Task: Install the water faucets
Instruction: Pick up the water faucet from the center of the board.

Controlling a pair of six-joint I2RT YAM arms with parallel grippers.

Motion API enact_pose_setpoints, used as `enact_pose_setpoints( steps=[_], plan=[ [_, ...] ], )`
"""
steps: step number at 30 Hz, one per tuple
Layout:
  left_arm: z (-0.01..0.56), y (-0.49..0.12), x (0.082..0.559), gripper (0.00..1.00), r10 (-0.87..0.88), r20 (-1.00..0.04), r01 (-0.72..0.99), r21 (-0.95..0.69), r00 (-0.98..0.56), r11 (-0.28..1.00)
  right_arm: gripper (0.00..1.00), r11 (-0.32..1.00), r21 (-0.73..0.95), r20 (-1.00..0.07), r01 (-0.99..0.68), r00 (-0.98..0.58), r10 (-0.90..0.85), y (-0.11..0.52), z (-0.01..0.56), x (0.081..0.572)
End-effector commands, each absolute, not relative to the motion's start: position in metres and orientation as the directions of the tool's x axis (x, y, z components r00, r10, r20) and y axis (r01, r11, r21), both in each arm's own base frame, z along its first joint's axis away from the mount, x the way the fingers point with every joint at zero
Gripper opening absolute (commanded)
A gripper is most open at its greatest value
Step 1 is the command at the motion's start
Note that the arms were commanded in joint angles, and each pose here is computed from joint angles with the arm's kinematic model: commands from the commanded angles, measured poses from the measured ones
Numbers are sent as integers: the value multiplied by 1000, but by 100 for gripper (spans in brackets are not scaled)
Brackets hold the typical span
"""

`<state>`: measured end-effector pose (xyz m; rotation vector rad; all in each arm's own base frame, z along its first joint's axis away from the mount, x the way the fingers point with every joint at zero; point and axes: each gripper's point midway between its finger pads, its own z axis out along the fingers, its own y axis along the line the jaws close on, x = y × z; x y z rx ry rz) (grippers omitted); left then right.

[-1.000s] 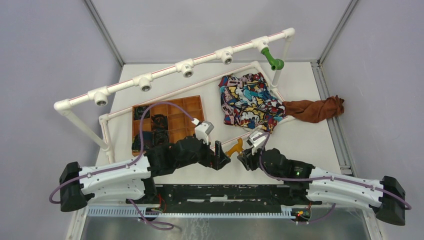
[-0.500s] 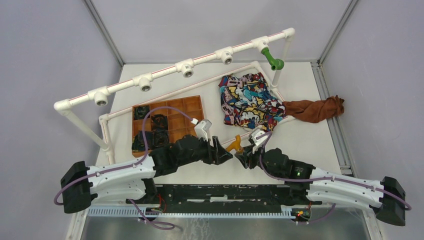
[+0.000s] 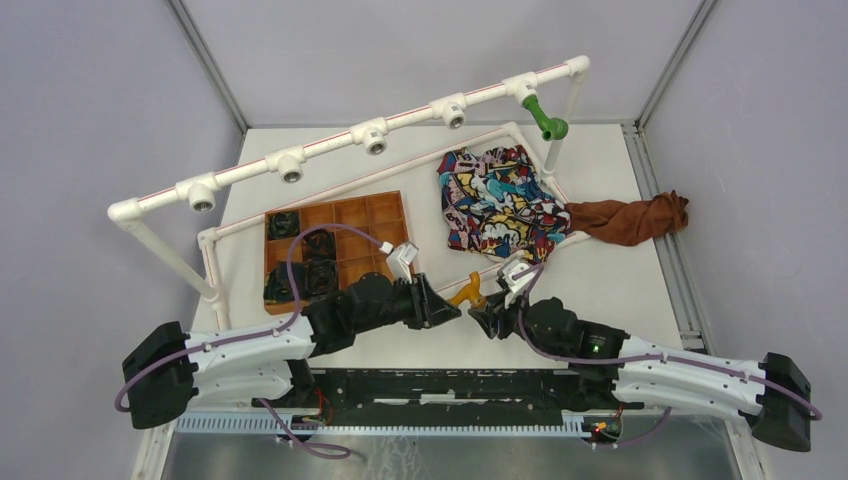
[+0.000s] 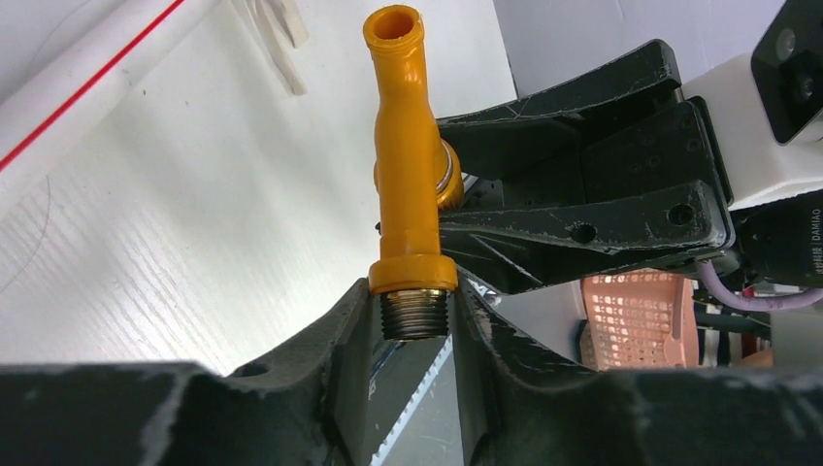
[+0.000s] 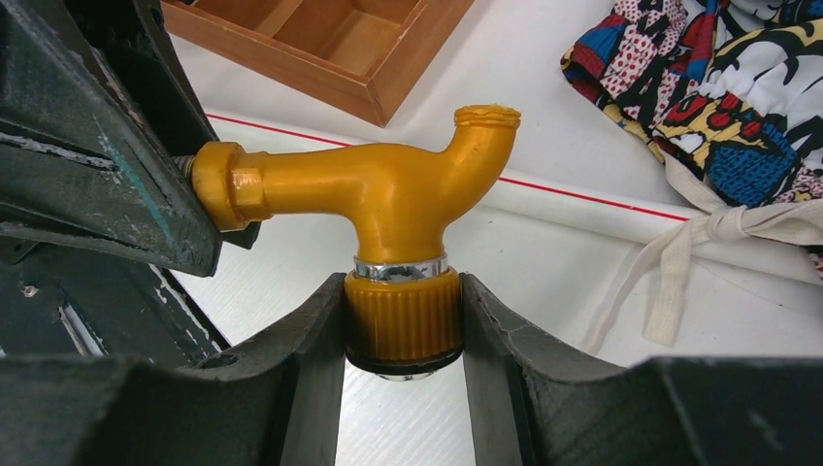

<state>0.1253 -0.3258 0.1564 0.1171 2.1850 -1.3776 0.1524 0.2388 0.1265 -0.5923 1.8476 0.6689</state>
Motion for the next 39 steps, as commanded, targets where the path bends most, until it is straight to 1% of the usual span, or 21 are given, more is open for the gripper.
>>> enact_pose_setpoints(
  steps=[1,3,7,8,13,14,16,17,18,21,22,24,27,30,35,39],
  plan=[
    [178,-335,125,35,-254,-457,352,-861,-852,368,0,690,231,-938,-686,-346,-31,250,135,148],
    [175,-336,125,27,-247,-452,347,-861,-857,372,0,682,238,-935,-691,-353,-32,252,133,147],
    [171,-336,127,5,-248,-450,340,-859,-858,384,0,680,249,-933,-689,-359,-22,253,132,147],
    [171,-335,129,2,-255,-451,336,-858,-855,390,0,681,249,-933,-688,-359,-22,253,132,147],
    [173,-326,136,2,-289,-480,346,-843,-828,411,0,671,253,-930,-697,-365,-29,253,132,144],
    [174,-324,138,2,-293,-491,353,-838,-820,415,5,663,261,-929,-702,-369,-24,254,133,142],
    [180,-319,141,2,-292,-527,386,-820,-798,423,33,642,270,-926,-718,-376,-31,257,134,137],
    [183,-315,143,2,-289,-553,409,-804,-782,432,51,626,274,-926,-730,-377,-34,259,137,135],
    [185,-311,143,2,-278,-580,434,-786,-766,441,61,611,277,-926,-742,-376,-37,260,139,132],
    [195,-299,145,2,-246,-674,527,-713,-696,462,84,574,279,-933,-770,-358,-26,261,151,126],
    [199,-294,145,2,-220,-708,562,-679,-671,472,88,567,274,-937,-777,-348,-24,260,155,125],
    [206,-288,143,2,-163,-756,617,-621,-633,484,92,553,264,-947,-790,-322,-8,257,169,124],
    [216,-282,138,2,-95,-814,698,-545,-573,464,94,526,252,-961,-812,-275,36,253,198,121],
    [217,-277,133,2,-35,-840,737,-493,-541,462,95,467,238,-971,-851,-218,98,251,233,113],
    [229,-274,126,2,20,-877,799,-427,-479,423,96,377,234,-971,-896,-200,128,252,260,97],
    [238,-271,123,2,57,-903,836,-369,-426,406,98,343,235,-971,-909,-200,134,256,271,93]
  ],
)
